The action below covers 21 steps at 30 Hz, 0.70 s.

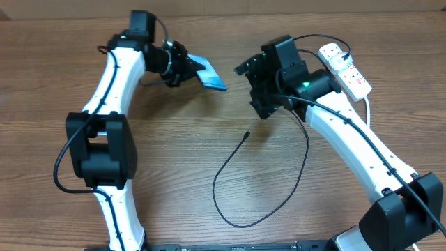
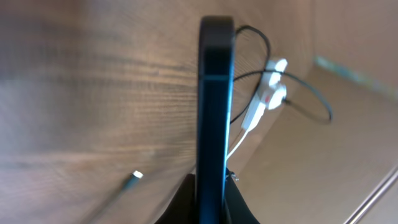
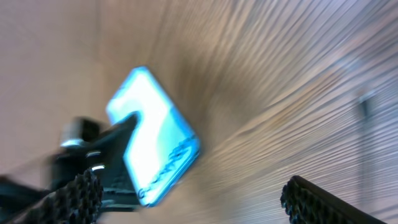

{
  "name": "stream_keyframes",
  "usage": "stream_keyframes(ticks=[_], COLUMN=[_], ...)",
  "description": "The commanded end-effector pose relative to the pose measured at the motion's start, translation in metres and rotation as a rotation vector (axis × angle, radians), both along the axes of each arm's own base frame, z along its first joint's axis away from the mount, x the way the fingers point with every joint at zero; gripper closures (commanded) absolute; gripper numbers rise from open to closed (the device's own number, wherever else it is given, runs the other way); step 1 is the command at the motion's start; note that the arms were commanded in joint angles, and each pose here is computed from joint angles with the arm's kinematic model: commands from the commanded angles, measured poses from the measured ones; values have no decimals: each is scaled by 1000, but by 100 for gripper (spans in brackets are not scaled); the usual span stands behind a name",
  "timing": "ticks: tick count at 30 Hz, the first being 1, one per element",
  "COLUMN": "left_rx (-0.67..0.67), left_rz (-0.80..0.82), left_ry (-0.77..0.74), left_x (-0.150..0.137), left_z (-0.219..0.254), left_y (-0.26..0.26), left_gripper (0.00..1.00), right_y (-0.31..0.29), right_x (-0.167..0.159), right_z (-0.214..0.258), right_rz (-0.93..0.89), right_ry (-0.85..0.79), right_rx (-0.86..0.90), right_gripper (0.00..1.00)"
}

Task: Plug charger to phone and switch on socket

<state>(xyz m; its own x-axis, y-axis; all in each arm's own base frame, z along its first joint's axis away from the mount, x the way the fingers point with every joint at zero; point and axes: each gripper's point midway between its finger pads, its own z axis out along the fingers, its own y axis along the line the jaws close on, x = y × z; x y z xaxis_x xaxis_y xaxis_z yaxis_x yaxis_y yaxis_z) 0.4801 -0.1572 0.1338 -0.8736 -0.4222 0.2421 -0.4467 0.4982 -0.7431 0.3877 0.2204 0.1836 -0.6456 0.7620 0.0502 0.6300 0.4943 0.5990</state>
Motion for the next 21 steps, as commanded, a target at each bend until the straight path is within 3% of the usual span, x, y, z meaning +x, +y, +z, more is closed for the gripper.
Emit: stream_keyframes(ticks=[1, 6, 10, 14, 21], left_rx=[-125, -398, -507, -460, -137], left_rz=[-343, -518, -525, -513, -490], left_ry=[-455, -719, -762, -703, -526], left_x=[-11, -42, -52, -50, -41], left_z=[53, 97, 114, 105, 49], left_y=[-16, -31, -33, -32, -11], left_gripper=[96, 96, 96, 96, 96], right_y=[-14, -25, -16, -7, -4], right_x=[1, -14, -22, -31, -42], right_z=[6, -21, -47, -71, -76], right_rz=[183, 267, 335, 376, 398], right_ry=[-113, -46, 14, 78, 110], right_rx=[-164, -304, -341, -366, -392], right_gripper=[0, 0, 0, 0, 0])
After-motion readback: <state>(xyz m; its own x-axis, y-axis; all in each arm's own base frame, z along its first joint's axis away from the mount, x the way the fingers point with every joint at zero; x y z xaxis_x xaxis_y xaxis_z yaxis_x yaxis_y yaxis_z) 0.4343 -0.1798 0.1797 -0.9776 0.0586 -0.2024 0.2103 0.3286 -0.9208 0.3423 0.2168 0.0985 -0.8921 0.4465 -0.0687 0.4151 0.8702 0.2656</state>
